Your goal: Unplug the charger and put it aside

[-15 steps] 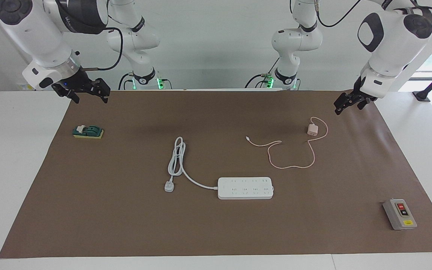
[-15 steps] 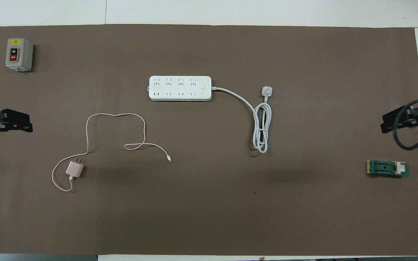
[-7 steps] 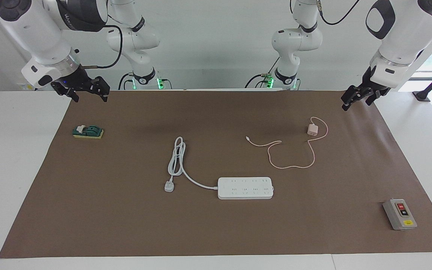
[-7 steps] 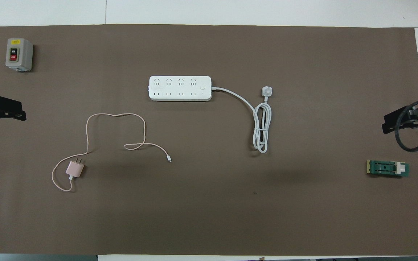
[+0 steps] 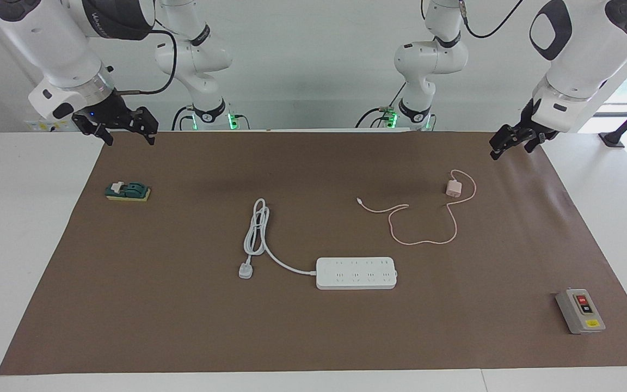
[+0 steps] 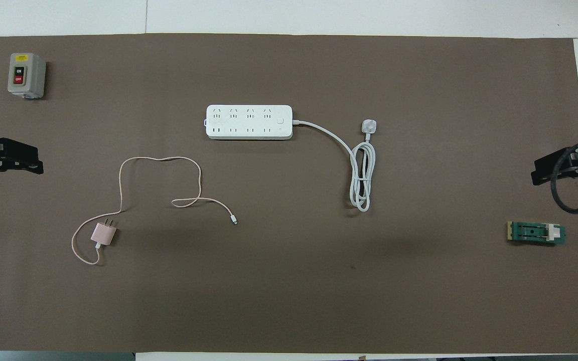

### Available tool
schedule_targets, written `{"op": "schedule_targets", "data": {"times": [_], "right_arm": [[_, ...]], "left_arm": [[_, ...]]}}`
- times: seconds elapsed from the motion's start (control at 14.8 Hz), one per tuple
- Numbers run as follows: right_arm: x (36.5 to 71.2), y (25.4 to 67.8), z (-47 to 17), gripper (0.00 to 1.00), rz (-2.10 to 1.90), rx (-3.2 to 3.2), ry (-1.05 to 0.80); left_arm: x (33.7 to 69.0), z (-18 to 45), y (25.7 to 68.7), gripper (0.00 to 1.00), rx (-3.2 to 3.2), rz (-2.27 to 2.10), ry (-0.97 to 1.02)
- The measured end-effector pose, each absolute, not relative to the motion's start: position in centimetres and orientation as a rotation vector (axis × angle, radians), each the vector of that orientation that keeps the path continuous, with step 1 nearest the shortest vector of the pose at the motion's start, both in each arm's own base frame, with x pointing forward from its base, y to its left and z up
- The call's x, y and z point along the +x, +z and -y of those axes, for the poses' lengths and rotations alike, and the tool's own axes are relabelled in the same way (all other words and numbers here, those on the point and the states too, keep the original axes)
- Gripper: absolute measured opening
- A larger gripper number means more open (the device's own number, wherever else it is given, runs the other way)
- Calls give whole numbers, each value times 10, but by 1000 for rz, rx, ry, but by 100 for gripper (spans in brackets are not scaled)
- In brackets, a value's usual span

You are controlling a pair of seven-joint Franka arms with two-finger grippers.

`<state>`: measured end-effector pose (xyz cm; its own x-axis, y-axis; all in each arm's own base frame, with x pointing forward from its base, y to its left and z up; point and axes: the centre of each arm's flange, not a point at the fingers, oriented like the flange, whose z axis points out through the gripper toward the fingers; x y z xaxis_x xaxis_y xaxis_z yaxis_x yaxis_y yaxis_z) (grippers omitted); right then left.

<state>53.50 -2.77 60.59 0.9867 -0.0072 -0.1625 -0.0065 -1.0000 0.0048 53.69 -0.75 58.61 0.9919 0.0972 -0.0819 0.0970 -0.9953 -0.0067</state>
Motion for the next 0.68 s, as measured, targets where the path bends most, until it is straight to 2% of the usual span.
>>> {"op": "schedule_targets", "data": {"times": [0.2, 0.68], "right_arm": [[535, 606, 28, 100, 11, 3127, -256], [535, 606, 28, 100, 11, 3127, -256]], "left_arm": [[536, 9, 585, 100, -3142, 0, 147], [535, 9, 585, 100, -3144, -45, 147]]}}
